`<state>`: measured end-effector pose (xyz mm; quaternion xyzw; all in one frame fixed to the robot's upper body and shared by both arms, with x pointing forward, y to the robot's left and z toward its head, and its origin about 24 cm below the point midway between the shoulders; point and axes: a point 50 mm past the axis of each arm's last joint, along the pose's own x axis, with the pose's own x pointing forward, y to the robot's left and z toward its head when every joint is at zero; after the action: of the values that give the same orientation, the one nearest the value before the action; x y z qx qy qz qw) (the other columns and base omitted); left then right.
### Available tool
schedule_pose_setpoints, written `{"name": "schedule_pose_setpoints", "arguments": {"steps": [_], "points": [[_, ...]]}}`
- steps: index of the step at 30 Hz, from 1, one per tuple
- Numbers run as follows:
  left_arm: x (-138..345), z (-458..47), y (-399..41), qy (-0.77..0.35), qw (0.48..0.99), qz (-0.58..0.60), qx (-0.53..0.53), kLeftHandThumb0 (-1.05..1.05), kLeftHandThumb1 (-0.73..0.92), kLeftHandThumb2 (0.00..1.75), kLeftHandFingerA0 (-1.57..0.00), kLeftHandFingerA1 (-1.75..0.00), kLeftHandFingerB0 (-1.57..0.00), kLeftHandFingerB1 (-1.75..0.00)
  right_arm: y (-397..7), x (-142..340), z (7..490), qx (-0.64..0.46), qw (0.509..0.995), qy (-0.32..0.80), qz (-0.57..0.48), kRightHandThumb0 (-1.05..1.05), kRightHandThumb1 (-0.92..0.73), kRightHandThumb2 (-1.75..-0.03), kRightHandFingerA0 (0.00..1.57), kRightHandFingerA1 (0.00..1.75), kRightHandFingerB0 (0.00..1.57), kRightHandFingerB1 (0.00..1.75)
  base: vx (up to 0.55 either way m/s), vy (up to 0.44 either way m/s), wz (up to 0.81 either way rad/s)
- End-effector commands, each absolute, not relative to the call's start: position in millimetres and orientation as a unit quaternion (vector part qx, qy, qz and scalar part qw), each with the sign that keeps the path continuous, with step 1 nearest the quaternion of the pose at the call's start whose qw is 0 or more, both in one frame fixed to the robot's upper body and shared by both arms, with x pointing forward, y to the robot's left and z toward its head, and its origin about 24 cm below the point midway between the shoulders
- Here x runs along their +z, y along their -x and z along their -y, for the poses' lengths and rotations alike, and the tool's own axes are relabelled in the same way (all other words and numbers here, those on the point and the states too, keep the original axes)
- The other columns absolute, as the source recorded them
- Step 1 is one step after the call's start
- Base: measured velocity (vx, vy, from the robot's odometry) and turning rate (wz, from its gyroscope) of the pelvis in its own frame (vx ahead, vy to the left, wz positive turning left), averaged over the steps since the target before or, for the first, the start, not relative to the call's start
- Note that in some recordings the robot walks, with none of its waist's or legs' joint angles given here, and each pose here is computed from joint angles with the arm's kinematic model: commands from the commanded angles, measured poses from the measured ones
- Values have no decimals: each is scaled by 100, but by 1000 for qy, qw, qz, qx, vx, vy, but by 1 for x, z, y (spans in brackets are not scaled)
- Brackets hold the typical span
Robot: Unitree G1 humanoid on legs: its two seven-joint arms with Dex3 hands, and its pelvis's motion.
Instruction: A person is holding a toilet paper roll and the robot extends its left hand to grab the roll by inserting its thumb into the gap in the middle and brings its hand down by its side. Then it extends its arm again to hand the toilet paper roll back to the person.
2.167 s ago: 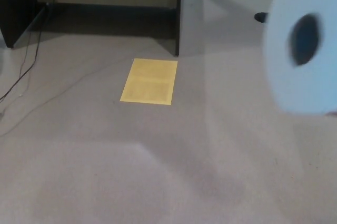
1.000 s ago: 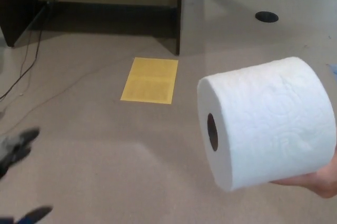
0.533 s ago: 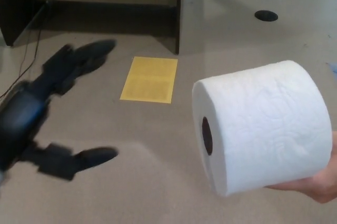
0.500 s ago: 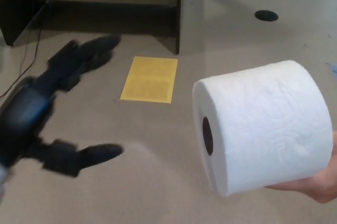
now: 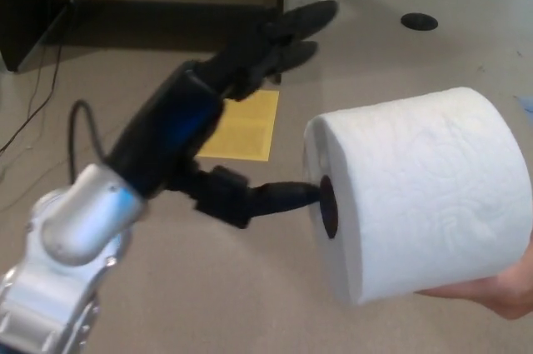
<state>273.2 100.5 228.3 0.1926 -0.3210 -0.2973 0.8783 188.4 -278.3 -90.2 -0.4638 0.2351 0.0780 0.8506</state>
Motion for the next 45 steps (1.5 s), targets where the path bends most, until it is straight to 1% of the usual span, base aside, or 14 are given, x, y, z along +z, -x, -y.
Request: {"name": "schedule_pose_setpoints", "arguments": {"steps": [1, 3, 4, 6, 7, 10, 11, 20, 25, 26, 38, 40, 41, 45], "points": [[221, -91, -281, -187, 892, 283, -299, -52, 36, 69, -8, -41, -2, -23, -186, -90, 282, 71, 848, 467, -240, -39, -69, -60, 53, 46, 34, 33, 0, 0, 0], [221, -86, -282, -184, 892, 284, -301, -50, 34, 71, -7, -42, 0, -26, -187, -90, 283, 71, 846, 471, -239, -47, -56, -85, 47, 57, 28, 46, 0, 0, 0], [220, -85, -282, -186, 891, 283, -301, -55, 38, 57, -12, -34, -8, -22, -187, -90, 283, 70, 845, 474, -237, -40, -68, -60, 55, 47, 35, 34, 0, 0, 0], [218, -81, -281, -192, 891, 278, -302, -30, 20, 80, 0, -48, 0, -49, -188, -89, 282, 72, 847, 471, -237, -47, -57, -84, 47, 57, 29, 47, 0, 0, 0], [217, -80, -280, -191, 892, 275, -304, -30, 20, 80, 0, -48, 0, -49, -189, -89, 282, 72, 846, 473, -235, -40, -69, -60, 54, 46, 35, 34, 0, 0, 0], [216, -80, -280, -195, 893, 270, -302, -55, 37, 68, -12, -40, -7, -22, -189, -89, 282, 74, 847, 472, -234, -48, -57, -85, 47, 57, 28, 47, 0, 0, 0], [215, -80, -280, -197, 893, 267, -302, -55, 37, 68, -11, -40, -7, -22, -190, -88, 282, 74, 847, 472, -233, -41, -69, -60, 52, 48, 35, 34, 0, 0, 0], [215, -78, -282, -196, 892, 270, -306, -54, 37, 66, -10, -38, -6, -20, -190, -88, 283, 71, 847, 472, -234, -41, -69, -60, 52, 45, 36, 35, 0, 0, 0], [219, -68, -279, -189, 887, 283, -312, -54, 37, 66, -13, -39, -6, -23, -191, -88, 282, 73, 846, 473, -235, -48, -57, -84, 46, 56, 32, 47, 0, 0, 0], [220, -65, -279, -189, 887, 282, -312, -29, 22, 81, 0, -47, 0, -49, -191, -88, 282, 73, 845, 474, -235, -48, -57, -84, 46, 56, 32, 48, 0, 0, 0], [234, -37, -276, -189, 869, 321, -327, -27, 23, 81, -1, -48, 0, -48, -197, -86, 279, 82, 844, 478, -230, -43, -69, -61, 52, 46, 36, 35, 0, 0, 0], [233, -31, -276, -181, 867, 328, -329, -41, 44, 63, -36, -45, -16, -34, -198, -86, 278, 82, 845, 476, -231, -43, -69, -60, 51, 45, 36, 35, 0, 0, 0], [233, -29, -276, -179, 866, 327, -335, -19, 72, 61, -87, -51, -46, -35, -198, -86, 278, 81, 845, 476, -230, -42, -70, -61, 54, 46, 37, 36, 0, 0, 0], [230, -26, -277, -165, 861, 340, -339, -8, 80, 66, -120, -73, -94, -61, -199, -85, 278, 81, 846, 476, -228, -48, -57, -86, 52, 59, 32, 48, 0, 0, 0]]}}
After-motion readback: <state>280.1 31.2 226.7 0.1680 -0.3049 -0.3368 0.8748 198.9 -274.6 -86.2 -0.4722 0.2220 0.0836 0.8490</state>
